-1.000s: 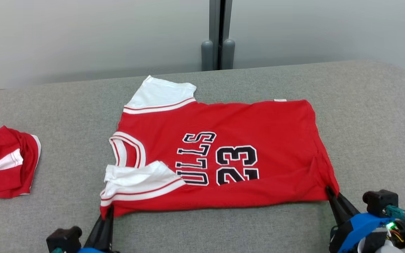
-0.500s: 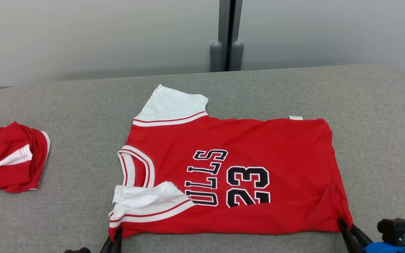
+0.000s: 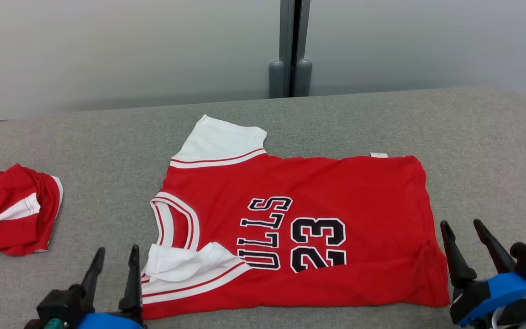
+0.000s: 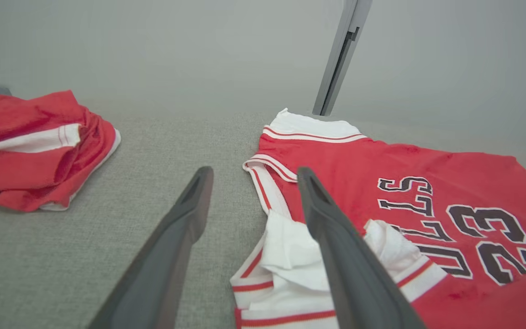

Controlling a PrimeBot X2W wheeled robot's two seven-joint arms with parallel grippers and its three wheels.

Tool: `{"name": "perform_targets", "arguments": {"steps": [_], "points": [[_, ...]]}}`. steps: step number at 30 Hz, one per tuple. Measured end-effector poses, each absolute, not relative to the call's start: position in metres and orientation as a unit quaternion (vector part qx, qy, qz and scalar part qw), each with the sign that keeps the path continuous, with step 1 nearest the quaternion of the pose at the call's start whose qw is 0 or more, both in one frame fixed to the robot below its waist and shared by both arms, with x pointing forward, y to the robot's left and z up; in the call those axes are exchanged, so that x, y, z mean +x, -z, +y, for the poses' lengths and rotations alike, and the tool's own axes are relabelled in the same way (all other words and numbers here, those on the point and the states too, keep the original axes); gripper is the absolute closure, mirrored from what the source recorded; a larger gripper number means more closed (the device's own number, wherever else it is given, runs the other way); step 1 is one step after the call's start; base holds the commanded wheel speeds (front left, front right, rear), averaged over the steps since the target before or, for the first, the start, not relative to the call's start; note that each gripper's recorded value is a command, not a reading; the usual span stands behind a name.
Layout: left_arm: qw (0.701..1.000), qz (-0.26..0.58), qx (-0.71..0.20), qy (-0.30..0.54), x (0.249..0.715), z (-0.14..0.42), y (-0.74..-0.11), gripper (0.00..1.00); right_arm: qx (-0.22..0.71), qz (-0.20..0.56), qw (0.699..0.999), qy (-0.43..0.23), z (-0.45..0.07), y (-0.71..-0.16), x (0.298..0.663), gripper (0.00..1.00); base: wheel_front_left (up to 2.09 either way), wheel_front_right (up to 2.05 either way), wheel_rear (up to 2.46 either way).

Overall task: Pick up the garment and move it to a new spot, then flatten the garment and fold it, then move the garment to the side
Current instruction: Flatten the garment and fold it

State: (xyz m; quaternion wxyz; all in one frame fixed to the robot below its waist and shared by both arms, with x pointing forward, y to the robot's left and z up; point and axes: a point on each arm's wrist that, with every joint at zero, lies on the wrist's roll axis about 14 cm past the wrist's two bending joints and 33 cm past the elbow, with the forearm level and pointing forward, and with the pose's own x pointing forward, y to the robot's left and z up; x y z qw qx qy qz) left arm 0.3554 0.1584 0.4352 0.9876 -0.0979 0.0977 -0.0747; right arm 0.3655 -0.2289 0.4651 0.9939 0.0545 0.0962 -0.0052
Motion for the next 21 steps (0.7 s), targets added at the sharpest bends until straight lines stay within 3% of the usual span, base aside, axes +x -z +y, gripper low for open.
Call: {"name": "perform_targets", "arguments": {"steps": [12, 21], "points": [[0.997, -0.007, -0.061, 0.052, 0.399, 0.183, -0.496, 0.00, 0.058, -0.021, 0.998, -0.019, -0.201, -0.511, 0.394, 0.00, 0.00, 0.00, 0.00], [0.996, -0.039, -0.068, 0.035, 0.412, 0.194, -0.514, 0.00, 0.055, -0.030, 0.997, -0.034, -0.184, -0.511, 0.401, 0.00, 0.00, 0.00, 0.00]]}}
